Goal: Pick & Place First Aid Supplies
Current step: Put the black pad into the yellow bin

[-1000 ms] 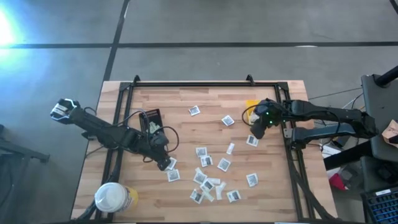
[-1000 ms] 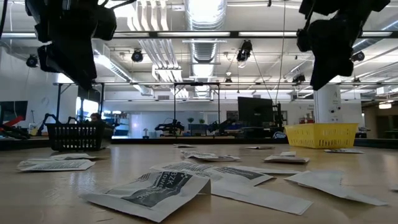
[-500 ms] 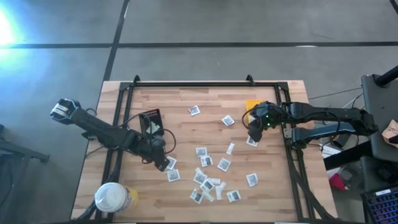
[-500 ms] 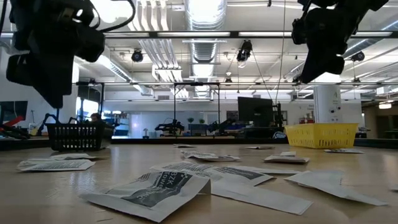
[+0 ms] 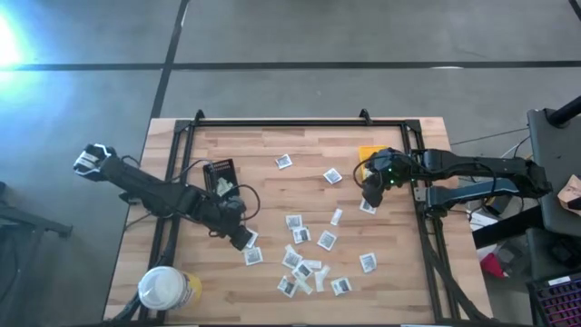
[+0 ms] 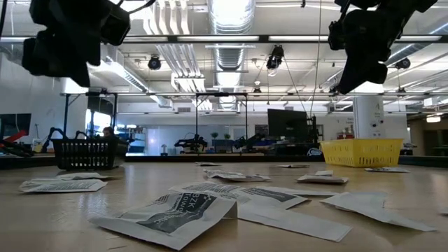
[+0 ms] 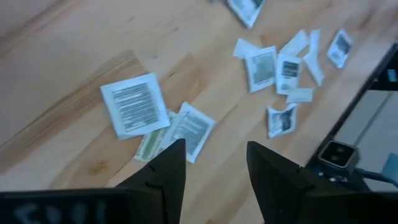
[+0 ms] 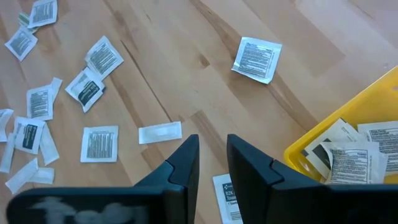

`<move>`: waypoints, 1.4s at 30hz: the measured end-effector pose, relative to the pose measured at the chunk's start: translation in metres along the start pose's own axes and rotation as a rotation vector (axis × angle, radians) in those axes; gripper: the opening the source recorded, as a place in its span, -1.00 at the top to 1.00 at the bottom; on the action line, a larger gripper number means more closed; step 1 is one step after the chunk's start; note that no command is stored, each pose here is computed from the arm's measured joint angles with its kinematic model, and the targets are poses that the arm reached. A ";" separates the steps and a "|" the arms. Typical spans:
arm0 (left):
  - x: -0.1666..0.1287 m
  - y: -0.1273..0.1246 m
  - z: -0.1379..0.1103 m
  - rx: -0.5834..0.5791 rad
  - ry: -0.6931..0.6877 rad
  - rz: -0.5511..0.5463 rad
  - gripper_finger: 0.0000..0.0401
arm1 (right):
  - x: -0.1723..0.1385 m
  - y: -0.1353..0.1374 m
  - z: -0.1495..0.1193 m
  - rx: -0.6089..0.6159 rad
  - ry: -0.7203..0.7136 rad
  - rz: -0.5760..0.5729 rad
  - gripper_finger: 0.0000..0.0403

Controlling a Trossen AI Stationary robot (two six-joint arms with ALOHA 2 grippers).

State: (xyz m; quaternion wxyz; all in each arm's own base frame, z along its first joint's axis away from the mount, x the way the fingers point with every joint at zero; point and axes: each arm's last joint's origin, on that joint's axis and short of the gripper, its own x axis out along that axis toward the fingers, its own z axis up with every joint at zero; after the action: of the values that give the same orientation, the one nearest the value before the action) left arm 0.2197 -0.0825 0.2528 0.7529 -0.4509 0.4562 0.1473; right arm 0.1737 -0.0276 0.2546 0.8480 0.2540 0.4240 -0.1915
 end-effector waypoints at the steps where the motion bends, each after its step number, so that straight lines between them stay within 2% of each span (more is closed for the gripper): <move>1: -0.002 -0.003 0.001 0.010 0.000 -0.013 0.20 | 0.000 0.000 0.000 0.000 0.000 0.000 0.59; 10: -0.027 -0.029 0.013 0.121 -0.037 -0.126 0.27 | 0.000 0.000 0.000 0.000 0.000 0.001 0.60; 15: -0.032 -0.035 0.018 0.284 -0.096 -0.154 0.27 | 0.000 0.000 0.000 0.001 0.001 0.001 0.66; 25: -0.033 -0.045 0.033 0.525 -0.226 -0.257 0.27 | 0.000 0.000 0.000 0.011 0.001 0.002 0.66; 29: -0.037 -0.049 0.038 0.525 -0.241 -0.259 0.27 | 0.000 0.000 0.000 0.011 0.001 0.002 0.63; 34: -0.039 -0.059 0.045 0.521 -0.178 -0.154 0.27 | 0.000 0.000 0.000 0.011 0.001 0.002 0.60; 42: -0.017 -0.074 0.054 0.484 0.025 0.218 0.27 | 0.000 0.000 0.000 0.012 0.000 0.003 0.67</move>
State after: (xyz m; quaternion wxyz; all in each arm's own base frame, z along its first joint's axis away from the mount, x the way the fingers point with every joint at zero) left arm 0.2872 -0.0760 0.3167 0.8129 -0.2077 0.5333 0.1084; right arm 0.1739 -0.0276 0.2547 0.8468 0.2595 0.4225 -0.1928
